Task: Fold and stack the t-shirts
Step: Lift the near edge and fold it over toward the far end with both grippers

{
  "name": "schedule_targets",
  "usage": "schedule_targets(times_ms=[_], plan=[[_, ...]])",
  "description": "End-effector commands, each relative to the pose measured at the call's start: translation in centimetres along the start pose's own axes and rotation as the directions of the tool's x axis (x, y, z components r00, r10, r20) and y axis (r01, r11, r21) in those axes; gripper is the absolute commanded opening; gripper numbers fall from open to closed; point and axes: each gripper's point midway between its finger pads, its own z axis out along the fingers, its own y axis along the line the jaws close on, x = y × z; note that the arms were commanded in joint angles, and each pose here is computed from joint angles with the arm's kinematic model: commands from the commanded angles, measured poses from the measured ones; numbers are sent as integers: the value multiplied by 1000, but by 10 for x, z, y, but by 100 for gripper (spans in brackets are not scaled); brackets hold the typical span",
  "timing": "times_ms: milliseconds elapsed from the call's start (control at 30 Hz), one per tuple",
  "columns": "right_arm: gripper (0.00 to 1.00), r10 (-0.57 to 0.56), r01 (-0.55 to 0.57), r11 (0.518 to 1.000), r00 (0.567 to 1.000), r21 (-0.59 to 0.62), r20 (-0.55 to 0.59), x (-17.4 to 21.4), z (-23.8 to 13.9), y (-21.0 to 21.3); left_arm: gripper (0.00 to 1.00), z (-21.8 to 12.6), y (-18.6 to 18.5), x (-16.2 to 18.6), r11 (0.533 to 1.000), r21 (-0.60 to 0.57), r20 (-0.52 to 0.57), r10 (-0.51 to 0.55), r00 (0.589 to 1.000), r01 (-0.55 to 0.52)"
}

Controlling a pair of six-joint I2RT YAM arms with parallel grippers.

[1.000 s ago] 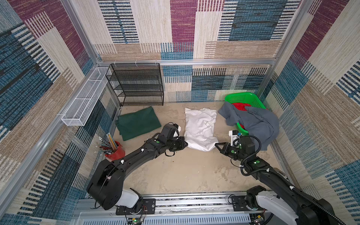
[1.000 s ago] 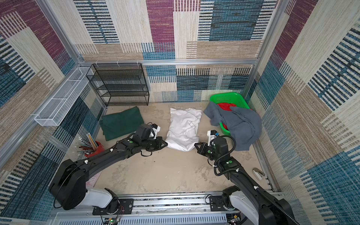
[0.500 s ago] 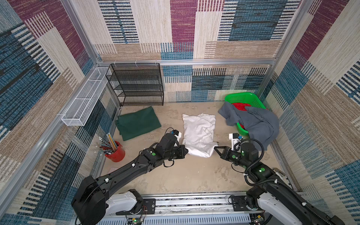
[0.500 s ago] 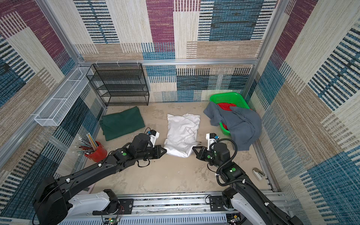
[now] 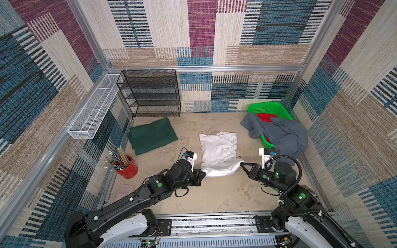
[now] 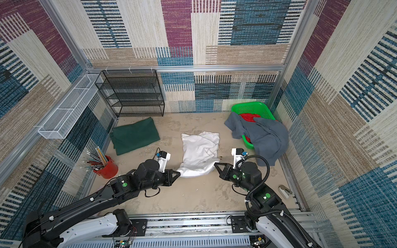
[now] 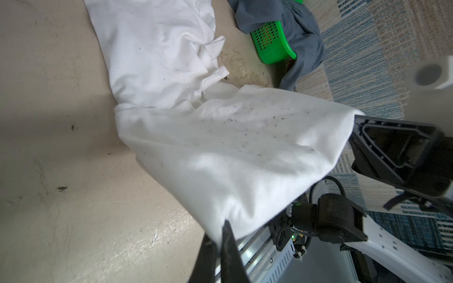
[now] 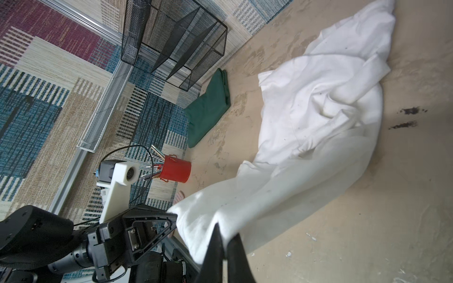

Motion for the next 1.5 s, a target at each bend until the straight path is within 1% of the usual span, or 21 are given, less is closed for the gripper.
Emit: schedule_targets(times_ms=[0,167,367,500,800,967,1100,1300,1467], plan=[[0,-14,14,999,1000,44,-3,-7,-3,2,0,-6,1,-9,999,-40,27,5,1000,-4],[0,-6,6,999,1000,46,-4,-13,3,8,0,-10,-7,-21,997,-57,41,48,998,-46],[0,9,-9,996,1000,83,-1,-14,11,-2,0,-12,-9,-41,991,-102,101,93,991,-82],[0,11,-10,995,1000,101,-12,-14,17,-5,0,-6,-11,-47,987,-124,94,117,989,-105],[0,-3,-1,985,1000,173,22,-26,23,-13,0,11,-12,-60,988,-127,73,103,992,-94],[0,-29,27,979,1000,200,10,-31,35,-16,0,21,-8,-70,988,-125,57,93,994,-86],[0,-36,36,977,999,208,-2,-37,46,-19,0,30,-7,-78,987,-134,41,100,994,-93],[0,-29,28,976,1000,214,-1,-50,57,-29,0,42,-4,-94,987,-137,54,97,994,-89],[0,-38,36,977,999,211,4,-63,66,-32,0,47,-8,-110,984,-140,67,118,991,-108]])
